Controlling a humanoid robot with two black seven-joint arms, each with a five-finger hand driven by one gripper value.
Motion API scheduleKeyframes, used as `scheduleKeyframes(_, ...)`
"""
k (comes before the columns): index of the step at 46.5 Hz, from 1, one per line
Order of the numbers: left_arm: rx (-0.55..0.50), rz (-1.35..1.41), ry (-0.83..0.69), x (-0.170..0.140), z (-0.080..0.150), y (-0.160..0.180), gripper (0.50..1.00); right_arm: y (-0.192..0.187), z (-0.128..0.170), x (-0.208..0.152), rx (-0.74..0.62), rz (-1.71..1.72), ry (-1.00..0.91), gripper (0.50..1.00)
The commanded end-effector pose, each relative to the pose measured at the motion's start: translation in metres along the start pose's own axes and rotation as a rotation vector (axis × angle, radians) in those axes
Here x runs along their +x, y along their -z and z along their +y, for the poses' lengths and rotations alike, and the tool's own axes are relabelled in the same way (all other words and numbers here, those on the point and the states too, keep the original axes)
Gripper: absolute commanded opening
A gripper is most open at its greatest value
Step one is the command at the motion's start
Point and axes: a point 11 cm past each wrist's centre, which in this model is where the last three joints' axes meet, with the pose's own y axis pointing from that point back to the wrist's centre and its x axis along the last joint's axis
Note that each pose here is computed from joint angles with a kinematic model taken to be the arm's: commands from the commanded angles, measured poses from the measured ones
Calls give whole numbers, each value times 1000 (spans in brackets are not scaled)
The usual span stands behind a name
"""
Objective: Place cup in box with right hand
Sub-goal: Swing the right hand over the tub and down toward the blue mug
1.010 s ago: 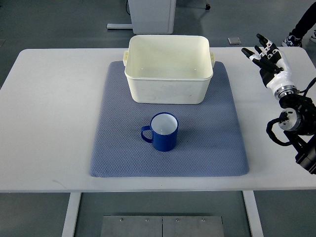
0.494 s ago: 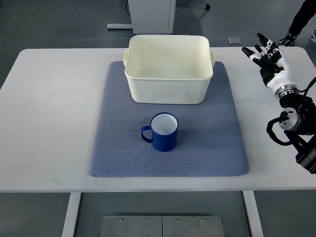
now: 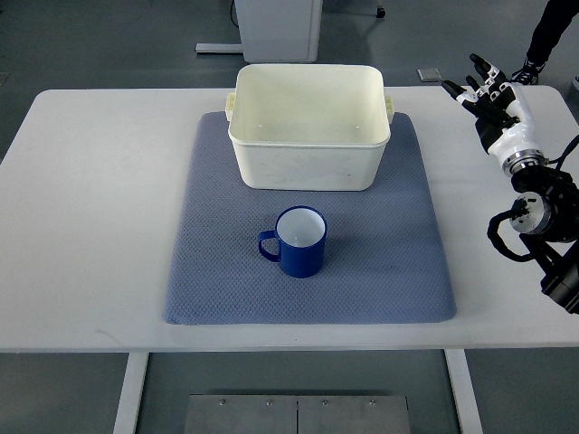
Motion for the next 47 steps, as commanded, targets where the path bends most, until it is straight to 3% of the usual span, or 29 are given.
scheduleKeyframes(1,0,0,0,0,0,0,1000,1,0,-2,1,1,5,1000)
scheduleKeyframes(15,0,0,0,0,0,0,1000,30,-7,-25,54,44,135,1000)
scheduleKeyframes(23,0,0,0,0,0,0,1000,49,-3,-62,98,70,264,1000)
scheduleKeyframes(37,0,0,0,0,0,0,1000,71,20,-127,165,174,512,998)
scheduleKeyframes(47,0,0,0,0,0,0,1000,56,45,-165,155,265,696,1000)
